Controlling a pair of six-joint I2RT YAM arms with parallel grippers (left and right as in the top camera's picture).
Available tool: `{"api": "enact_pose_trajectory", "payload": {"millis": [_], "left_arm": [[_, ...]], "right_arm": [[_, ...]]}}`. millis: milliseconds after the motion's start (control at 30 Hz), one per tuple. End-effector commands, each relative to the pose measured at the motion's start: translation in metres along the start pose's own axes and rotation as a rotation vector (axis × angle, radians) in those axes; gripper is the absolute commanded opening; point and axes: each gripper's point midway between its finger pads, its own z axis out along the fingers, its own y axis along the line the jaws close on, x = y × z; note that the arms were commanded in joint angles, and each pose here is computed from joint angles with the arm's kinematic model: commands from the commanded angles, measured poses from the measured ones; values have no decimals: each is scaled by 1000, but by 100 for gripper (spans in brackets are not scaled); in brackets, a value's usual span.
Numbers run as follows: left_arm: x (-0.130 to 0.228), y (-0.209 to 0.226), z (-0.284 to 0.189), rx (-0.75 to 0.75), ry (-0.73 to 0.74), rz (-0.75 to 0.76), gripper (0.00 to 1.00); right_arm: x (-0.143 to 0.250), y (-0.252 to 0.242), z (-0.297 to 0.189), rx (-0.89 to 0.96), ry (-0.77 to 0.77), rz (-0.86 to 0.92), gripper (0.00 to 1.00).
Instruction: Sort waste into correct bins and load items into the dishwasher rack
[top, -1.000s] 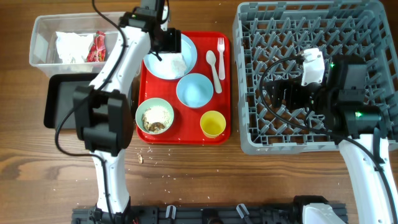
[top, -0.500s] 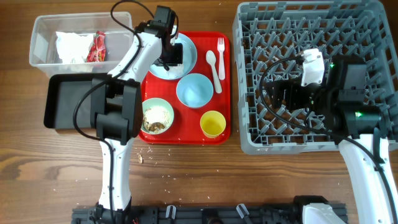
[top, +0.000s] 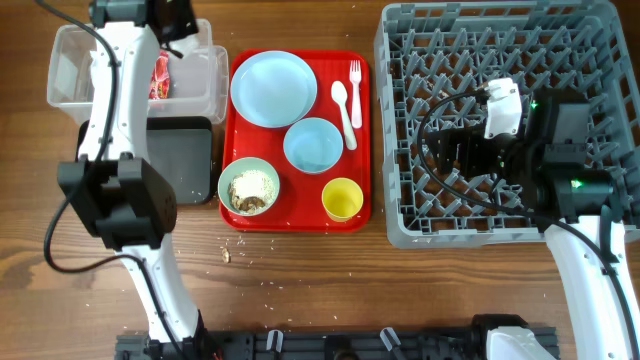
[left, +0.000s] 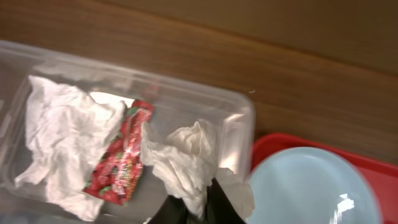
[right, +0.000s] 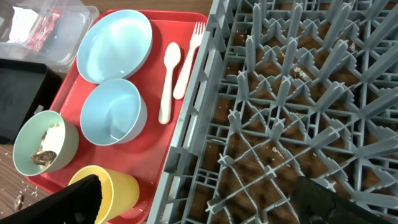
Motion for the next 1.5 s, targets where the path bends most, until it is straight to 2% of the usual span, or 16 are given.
{"api": "enact_pose_trajectory", "payload": {"millis": [0,67,100,200,267,367,433,500,567,600,767,900,967,1100,1267,1467], "left_arm": [[39,17,53,-15,149,-17,65],[34,17,47,-10,137,-18,81],[24,13,33,1,104,-17,82],[16,-18,-19,135,79,-2,81],[38,-50,-51,254,162,24,72],[118,-88,-80,280,453,102,61],[172,-96,-97,173,627,169,58],[195,-98,-101,2,646,173,50],[216,-109,-103,-13,687,210,49],[241,-114,-102,-45,737,237,49],[295,-111,-96,-76,813,277,49],[309,-122,-78,-15,773,324,55],[320,-116,-63,-23,768,350,53],[336,-112,-43,-22,752,352,41],[330,-107,-39,-55,718,361,4],[326,-114,-48,-5,713,333,4]], "right_arm": [[-6,0,-1,5,-11,-2,100],[-6,0,-1,5,-11,-3,100],[-6,0,-1,5,-11,-3,100],[-6,0,-1,5,-11,-3,100],[-6,0,-1,5,-11,-2,100],[-6,0,-1,5,-10,-2,100],[-6,0,-1,5,-8,-1,100],[-5,0,-1,4,-8,-1,100],[-5,0,-1,5,-6,3,100],[-4,0,-1,4,-1,4,100],[-3,1,-1,4,2,3,100],[-1,1,-1,4,10,6,100],[0,1,-1,4,13,7,100],[0,1,-1,4,13,7,100],[0,1,-1,4,12,7,100],[0,1,-1,4,13,7,100]]}}
